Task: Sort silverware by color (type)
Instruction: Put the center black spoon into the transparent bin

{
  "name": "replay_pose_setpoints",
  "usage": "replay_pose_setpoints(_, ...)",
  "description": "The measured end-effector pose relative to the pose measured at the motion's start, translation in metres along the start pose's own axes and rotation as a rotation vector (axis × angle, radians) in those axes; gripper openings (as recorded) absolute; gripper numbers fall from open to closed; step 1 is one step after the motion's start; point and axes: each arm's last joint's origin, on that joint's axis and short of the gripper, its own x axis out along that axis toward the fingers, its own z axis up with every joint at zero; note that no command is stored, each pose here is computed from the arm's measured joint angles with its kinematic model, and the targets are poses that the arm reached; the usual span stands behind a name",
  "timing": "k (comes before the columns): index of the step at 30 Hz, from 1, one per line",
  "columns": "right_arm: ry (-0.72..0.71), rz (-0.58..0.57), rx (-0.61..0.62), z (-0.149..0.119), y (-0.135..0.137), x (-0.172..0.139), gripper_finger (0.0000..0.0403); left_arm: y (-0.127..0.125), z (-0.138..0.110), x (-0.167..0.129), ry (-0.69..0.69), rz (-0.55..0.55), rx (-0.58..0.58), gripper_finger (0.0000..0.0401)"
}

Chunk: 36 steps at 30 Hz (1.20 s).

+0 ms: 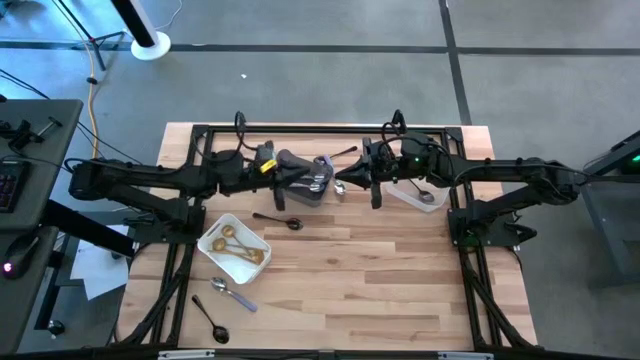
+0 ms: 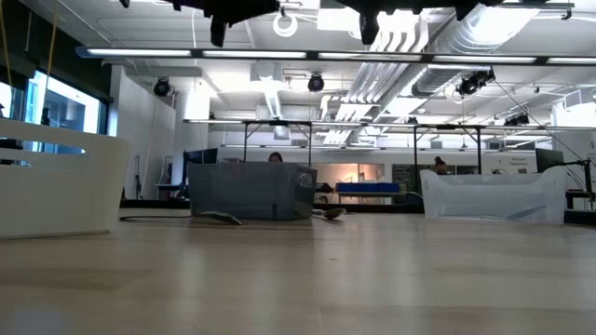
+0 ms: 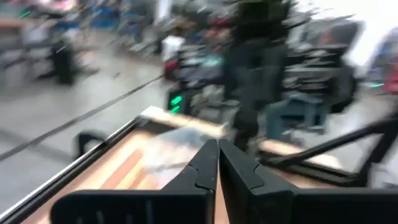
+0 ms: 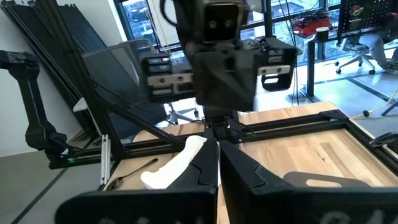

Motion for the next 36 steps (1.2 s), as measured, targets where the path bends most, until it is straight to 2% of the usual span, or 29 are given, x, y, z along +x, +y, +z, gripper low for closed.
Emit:
replay_pose_setpoints(5,-0.001,-0.006,0.0,0.0,0.0,0.0,0.0,0.005,0.02,0.001,0.217,0.077,0.08,0.0048)
replay_pose_setpoints(10,0.008,-0.008,0.003,-0.001,0.0,0.0,0.0,0.011,0.018,-0.004,0.481,0.14,0.105,0.0099)
replay_pose_setpoints(15,0.01,-0.009,0.003,-0.001,0.0,0.0,0.0,0.014,-0.009,-0.012,0.759,0.218,0.054,0.0143)
replay_pose_setpoints(19,0.011,-0.021,0.004,-0.001,-0.001,0.0,0.0,0.013,-0.036,-0.009,0.987,0.244,0.057,0.0169)
replay_pose_setpoints(24,0.025,-0.068,0.011,-0.003,-0.002,0.0,0.0,0.01,-0.072,0.011,1.196,0.15,0.002,0.0184)
replay_pose_setpoints(27,0.027,-0.072,0.013,-0.003,-0.003,0.0,0.0,0.011,-0.095,0.024,1.287,0.1,0.022,0.0185)
replay_pose_setpoints(31,0.03,-0.072,0.023,-0.004,-0.003,0.0,0.0,0.014,-0.118,0.035,1.373,0.053,0.114,0.0185)
replay_pose_setpoints(36,0.037,-0.074,0.039,-0.005,-0.003,0.0,0.0,0.015,-0.135,0.046,1.388,-0.06,0.253,0.0185)
